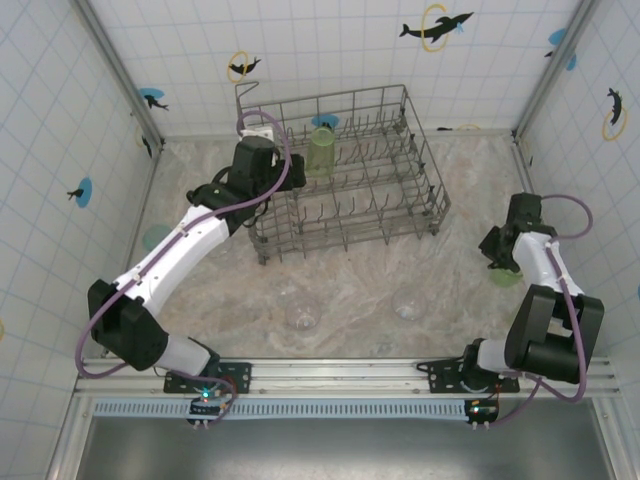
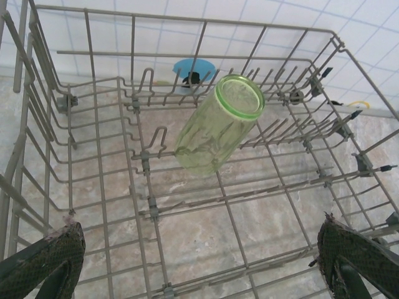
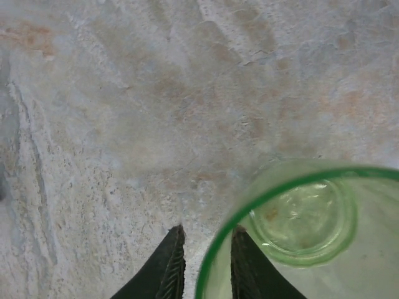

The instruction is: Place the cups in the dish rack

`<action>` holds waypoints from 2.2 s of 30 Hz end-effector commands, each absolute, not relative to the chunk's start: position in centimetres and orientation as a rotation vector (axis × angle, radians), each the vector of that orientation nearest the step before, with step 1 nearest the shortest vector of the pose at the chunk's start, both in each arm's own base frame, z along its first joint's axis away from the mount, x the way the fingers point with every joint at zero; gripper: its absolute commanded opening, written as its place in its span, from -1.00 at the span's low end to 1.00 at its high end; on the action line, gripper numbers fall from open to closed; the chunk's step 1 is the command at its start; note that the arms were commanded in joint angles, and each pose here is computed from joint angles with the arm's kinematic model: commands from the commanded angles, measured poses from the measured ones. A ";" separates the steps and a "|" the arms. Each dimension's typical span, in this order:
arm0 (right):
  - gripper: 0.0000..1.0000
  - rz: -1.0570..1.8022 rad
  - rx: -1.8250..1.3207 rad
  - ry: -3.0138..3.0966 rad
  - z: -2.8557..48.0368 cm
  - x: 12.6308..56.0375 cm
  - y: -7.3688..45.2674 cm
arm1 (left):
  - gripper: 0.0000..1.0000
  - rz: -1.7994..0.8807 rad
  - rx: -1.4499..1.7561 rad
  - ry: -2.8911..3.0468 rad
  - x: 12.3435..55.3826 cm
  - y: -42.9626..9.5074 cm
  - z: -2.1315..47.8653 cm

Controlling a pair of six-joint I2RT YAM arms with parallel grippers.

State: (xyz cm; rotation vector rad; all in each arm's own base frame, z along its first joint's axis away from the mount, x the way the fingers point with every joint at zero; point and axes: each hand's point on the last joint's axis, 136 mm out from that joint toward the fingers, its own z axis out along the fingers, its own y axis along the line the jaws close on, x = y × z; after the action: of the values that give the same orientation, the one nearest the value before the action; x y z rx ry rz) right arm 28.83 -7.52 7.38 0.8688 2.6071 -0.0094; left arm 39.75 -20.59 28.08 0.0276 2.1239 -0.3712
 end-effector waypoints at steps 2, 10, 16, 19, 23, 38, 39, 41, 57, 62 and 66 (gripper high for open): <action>-0.61 -0.016 0.827 2.607 7.6 29.3 -7.1 | 0.95 -0.368 0.032 2.123 39.3 -20.3 27.9; -1.00 0.102 0.757 2.610 8.5 30.4 -5.0 | 0.95 -0.382 0.023 2.147 39.0 -20.3 27.0; -1.00 0.126 0.716 2.591 9.8 31.5 -4.1 | 0.95 -0.387 0.037 2.150 38.6 -20.3 27.1; -1.00 0.131 0.703 2.587 10.6 32.1 -4.1 | 0.95 -0.383 0.029 2.151 38.3 -20.0 27.1; -1.00 0.152 0.694 2.565 12.0 33.0 -4.0 | 0.95 -0.425 0.052 2.157 37.8 -20.5 26.8; -1.00 0.119 0.591 2.408 22.7 39.1 -3.7 | 0.95 -0.554 0.064 2.199 37.8 -22.6 26.7; -1.00 0.125 0.579 2.394 23.3 39.5 -3.4 | 0.95 -0.572 0.068 2.203 37.7 -22.9 26.8; -1.00 0.143 0.552 2.370 24.6 40.2 -2.7 | 0.95 -0.594 0.065 2.213 37.8 -23.3 26.6; -1.00 0.601 0.320 2.176 31.0 45.3 5.9 | 0.95 -0.748 -0.027 2.245 38.6 -25.4 26.2; -1.00 0.745 0.218 2.135 31.3 45.3 9.3 | 0.95 -0.718 -0.093 2.257 39.1 -24.8 26.3; -1.00 0.936 0.165 2.059 31.4 44.7 11.5 | 0.95 -0.760 -0.116 2.239 39.2 -25.1 27.0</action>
State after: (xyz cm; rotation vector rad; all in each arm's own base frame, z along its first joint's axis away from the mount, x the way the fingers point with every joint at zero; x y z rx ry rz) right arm 44.83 9.49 29.15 0.2479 2.1773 0.7658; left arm 38.70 -25.07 25.78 -0.0652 2.2610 -0.7284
